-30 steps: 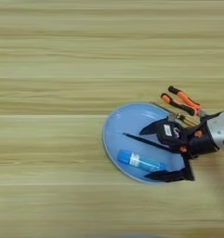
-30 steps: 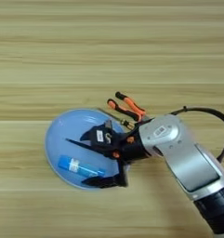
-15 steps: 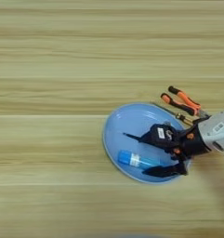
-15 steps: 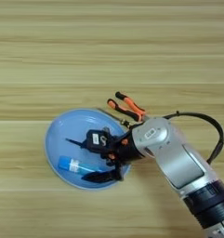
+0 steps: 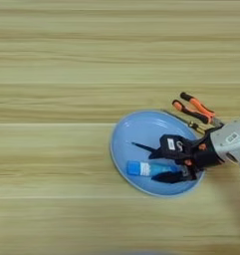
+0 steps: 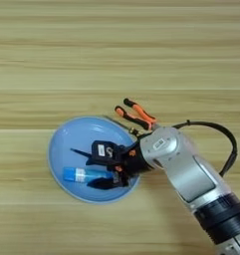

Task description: Move the objects on the table

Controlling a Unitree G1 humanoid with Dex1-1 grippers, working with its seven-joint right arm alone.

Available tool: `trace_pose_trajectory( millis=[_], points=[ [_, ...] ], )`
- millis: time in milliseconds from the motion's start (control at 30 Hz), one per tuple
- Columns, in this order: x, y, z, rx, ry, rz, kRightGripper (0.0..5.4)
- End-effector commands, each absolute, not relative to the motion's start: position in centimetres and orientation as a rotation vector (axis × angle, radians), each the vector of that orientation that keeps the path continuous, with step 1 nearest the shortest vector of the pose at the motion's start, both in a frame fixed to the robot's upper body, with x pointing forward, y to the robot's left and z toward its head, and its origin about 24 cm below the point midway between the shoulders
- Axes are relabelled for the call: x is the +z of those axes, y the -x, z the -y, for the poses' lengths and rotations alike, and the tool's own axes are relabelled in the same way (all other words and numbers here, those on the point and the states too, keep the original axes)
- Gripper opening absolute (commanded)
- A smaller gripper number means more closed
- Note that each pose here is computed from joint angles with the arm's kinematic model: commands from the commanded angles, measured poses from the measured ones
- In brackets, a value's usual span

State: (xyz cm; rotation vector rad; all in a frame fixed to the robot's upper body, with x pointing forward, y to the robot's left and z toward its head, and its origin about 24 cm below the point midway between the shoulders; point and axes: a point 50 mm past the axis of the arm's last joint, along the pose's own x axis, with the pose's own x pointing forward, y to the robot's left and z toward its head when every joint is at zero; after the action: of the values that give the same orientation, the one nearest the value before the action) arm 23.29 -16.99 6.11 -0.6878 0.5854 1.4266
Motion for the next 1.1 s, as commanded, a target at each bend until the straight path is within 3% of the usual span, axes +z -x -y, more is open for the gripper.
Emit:
trace_pose_trajectory(
  millis=[33, 167, 600, 1100],
  points=[
    [8.3, -24.6, 17.0, 1.375, 0.776, -0.486, 1.86],
    [8.3, -24.6, 17.1, 1.373, 0.776, -0.486, 1.42],
    [9.6, -25.2, 17.3, 1.352, 0.763, -0.445, 1.4],
    [16.9, -29.0, 20.7, 1.064, 0.709, -0.226, 1.4]
  ],
)
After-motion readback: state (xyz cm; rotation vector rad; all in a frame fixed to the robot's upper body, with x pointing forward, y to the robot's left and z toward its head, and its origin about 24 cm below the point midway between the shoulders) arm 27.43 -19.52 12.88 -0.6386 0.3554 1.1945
